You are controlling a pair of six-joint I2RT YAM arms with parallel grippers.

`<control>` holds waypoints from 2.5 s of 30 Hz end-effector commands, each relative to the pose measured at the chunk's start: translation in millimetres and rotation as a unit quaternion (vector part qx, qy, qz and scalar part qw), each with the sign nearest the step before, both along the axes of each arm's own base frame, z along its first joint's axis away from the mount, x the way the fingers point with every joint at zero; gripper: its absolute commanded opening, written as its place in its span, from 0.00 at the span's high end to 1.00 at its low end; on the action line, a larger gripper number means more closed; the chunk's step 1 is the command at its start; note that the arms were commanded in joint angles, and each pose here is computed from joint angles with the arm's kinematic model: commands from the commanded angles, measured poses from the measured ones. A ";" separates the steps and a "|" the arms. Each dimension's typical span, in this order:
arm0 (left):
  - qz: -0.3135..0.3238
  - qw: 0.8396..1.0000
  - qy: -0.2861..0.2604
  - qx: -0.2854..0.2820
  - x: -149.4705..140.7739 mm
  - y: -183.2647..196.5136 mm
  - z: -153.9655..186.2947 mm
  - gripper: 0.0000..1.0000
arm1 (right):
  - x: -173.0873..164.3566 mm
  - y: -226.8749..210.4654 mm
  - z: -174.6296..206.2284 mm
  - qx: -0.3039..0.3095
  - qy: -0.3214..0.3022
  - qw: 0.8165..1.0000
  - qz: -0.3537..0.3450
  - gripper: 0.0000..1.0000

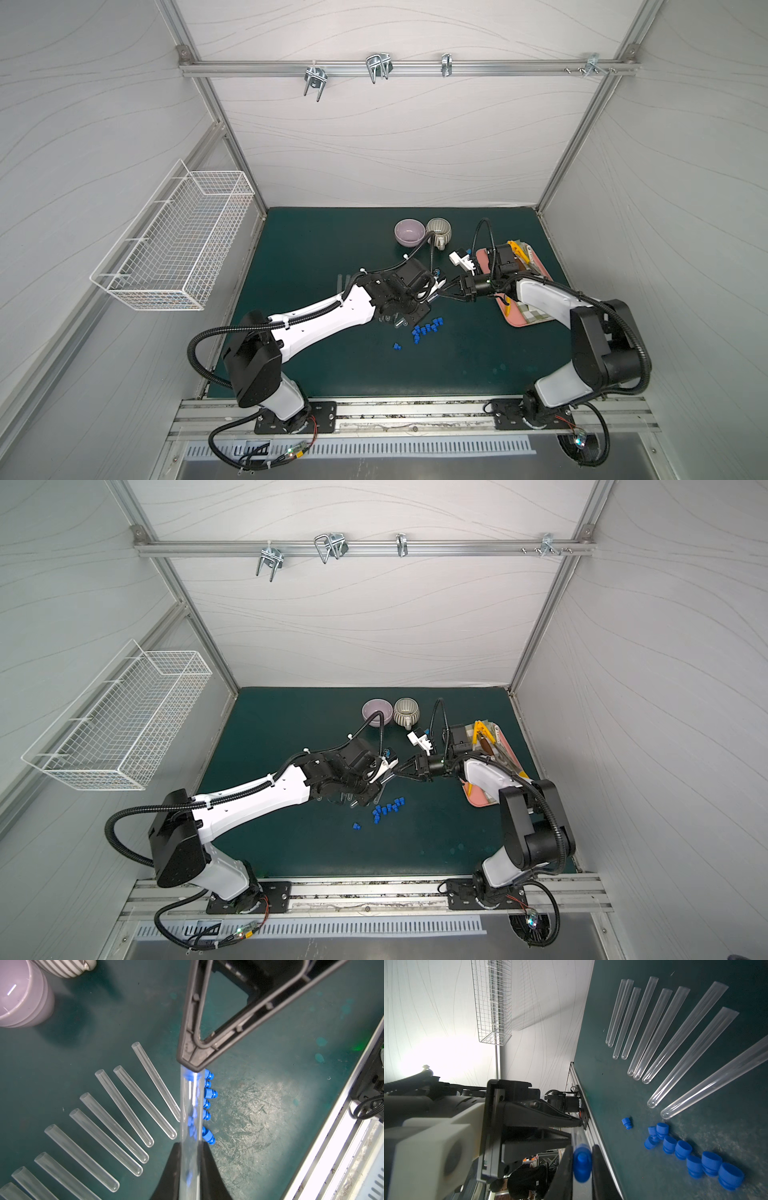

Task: Remove stoppers from test tubes
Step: Open the stopper on the test tube, then place the test tube at the center of the board, then place the stopper at the center of the board.

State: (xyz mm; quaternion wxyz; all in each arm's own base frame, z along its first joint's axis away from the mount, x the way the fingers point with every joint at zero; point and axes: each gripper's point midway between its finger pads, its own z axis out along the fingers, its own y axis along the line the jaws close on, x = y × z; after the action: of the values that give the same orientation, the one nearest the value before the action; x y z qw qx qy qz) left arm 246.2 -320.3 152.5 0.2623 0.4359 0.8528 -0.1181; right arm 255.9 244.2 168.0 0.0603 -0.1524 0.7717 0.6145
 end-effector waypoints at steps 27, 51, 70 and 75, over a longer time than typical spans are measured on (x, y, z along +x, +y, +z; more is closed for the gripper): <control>0.020 0.995 -0.015 0.101 -0.4 43.1 -17.8 0.98 | 20.0 -34.3 21.0 0.018 -0.018 0.998 -0.063 1.00; 0.217 0.972 0.034 -0.082 84.1 -25.9 24.5 0.94 | -5.4 -59.0 -108.5 -0.306 0.020 0.951 -0.048 1.00; 0.239 0.964 0.090 -0.072 113.1 -72.4 -64.3 0.95 | -16.0 -52.8 -139.6 -0.336 0.053 0.940 -0.004 0.93; 0.247 0.962 0.093 -0.065 119.8 -77.3 -80.3 0.95 | -15.6 -52.9 -137.9 -0.337 0.050 0.940 -0.005 0.84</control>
State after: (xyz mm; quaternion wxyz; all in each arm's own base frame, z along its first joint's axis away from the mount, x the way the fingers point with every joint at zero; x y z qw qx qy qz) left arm 350.8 -383.3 65.5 0.2094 0.1979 0.9491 -0.1270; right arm 243.9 190.9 28.7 -0.0218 -0.1174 0.9368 0.3289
